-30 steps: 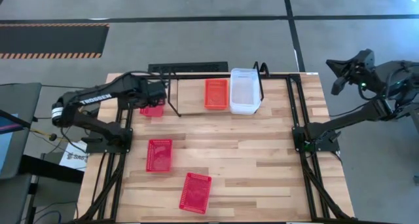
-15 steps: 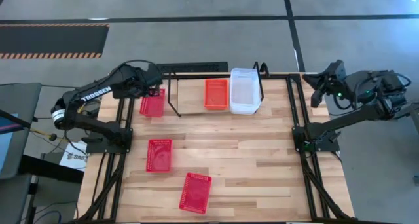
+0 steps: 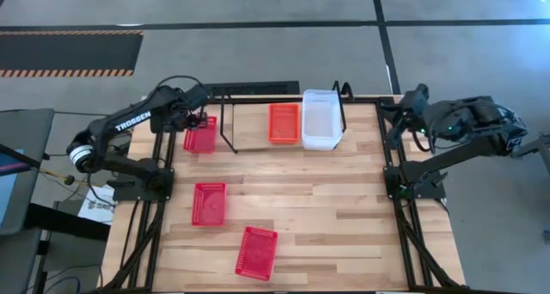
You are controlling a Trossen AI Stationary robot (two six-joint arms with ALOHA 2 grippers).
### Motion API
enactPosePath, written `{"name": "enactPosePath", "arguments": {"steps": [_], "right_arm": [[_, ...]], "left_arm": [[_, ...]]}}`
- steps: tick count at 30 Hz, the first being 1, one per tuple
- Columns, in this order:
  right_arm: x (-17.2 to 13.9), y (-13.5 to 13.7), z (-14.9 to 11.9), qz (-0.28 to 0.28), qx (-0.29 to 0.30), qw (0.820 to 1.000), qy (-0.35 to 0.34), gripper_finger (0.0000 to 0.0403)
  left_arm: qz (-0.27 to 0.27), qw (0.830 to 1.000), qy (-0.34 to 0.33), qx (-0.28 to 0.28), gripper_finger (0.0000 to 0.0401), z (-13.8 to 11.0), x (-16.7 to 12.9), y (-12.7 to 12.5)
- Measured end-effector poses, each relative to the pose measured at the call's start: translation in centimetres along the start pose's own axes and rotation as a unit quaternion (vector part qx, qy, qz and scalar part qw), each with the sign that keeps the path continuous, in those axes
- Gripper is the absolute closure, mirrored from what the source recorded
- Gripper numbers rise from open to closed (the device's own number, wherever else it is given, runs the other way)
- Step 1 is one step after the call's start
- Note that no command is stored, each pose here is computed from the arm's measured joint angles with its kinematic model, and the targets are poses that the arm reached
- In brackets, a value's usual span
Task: Stack baskets on shelf by color
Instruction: Put the top red bin on the shelf
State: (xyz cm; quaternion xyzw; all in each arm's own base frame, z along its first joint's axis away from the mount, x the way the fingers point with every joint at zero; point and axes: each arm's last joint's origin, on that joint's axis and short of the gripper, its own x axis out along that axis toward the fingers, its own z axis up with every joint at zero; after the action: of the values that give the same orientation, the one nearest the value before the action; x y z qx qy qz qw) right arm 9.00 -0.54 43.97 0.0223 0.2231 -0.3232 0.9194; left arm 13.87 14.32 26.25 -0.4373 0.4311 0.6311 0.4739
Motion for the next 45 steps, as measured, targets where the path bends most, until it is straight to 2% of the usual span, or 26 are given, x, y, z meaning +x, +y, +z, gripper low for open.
{"name": "enactPosePath", "arguments": {"steps": [4,12,22,25,29,31,34,38,45], "right_arm": [[0.1,0.2,0.2,0.002,-0.002,1.000,-0.006,0.0351],[-0.1,0.0,0.3,0.005,0.008,1.000,-0.015,0.0351],[-0.1,0.0,0.5,0.006,0.015,1.000,-0.023,0.0351],[-0.1,0.0,0.5,0.005,0.015,1.000,-0.023,0.0351],[-0.1,0.0,0.5,0.005,0.015,1.000,-0.023,0.0351],[-0.1,0.0,0.5,0.005,0.015,1.000,-0.023,0.0351],[-0.1,0.0,0.5,0.004,0.014,1.000,-0.022,0.0351],[-0.1,0.0,0.4,0.004,0.012,1.000,-0.020,0.0351],[-0.1,-0.1,0.2,0.002,0.006,1.000,-0.013,0.0351]], "left_arm": [[-0.022,1.000,0.009,0.003,0.0218,0.0,2.2,-0.2],[-0.018,0.999,0.024,-0.013,0.0218,0.0,5.9,0.8],[-0.075,0.996,0.038,0.005,0.0220,-0.4,9.2,1.1],[-0.075,0.996,0.047,0.017,0.0250,-0.4,9.4,1.4],[-0.099,0.992,0.066,0.032,0.0360,-0.3,9.5,1.5],[-0.116,0.990,0.080,0.031,0.0387,-0.2,9.5,1.6],[-0.138,0.986,0.090,0.033,0.0397,-0.2,8.9,1.5],[-0.147,0.985,0.080,0.047,0.0400,0.5,6.6,1.8],[-0.120,0.992,-0.017,0.028,0.0401,2.0,-1.5,3.9]]}}
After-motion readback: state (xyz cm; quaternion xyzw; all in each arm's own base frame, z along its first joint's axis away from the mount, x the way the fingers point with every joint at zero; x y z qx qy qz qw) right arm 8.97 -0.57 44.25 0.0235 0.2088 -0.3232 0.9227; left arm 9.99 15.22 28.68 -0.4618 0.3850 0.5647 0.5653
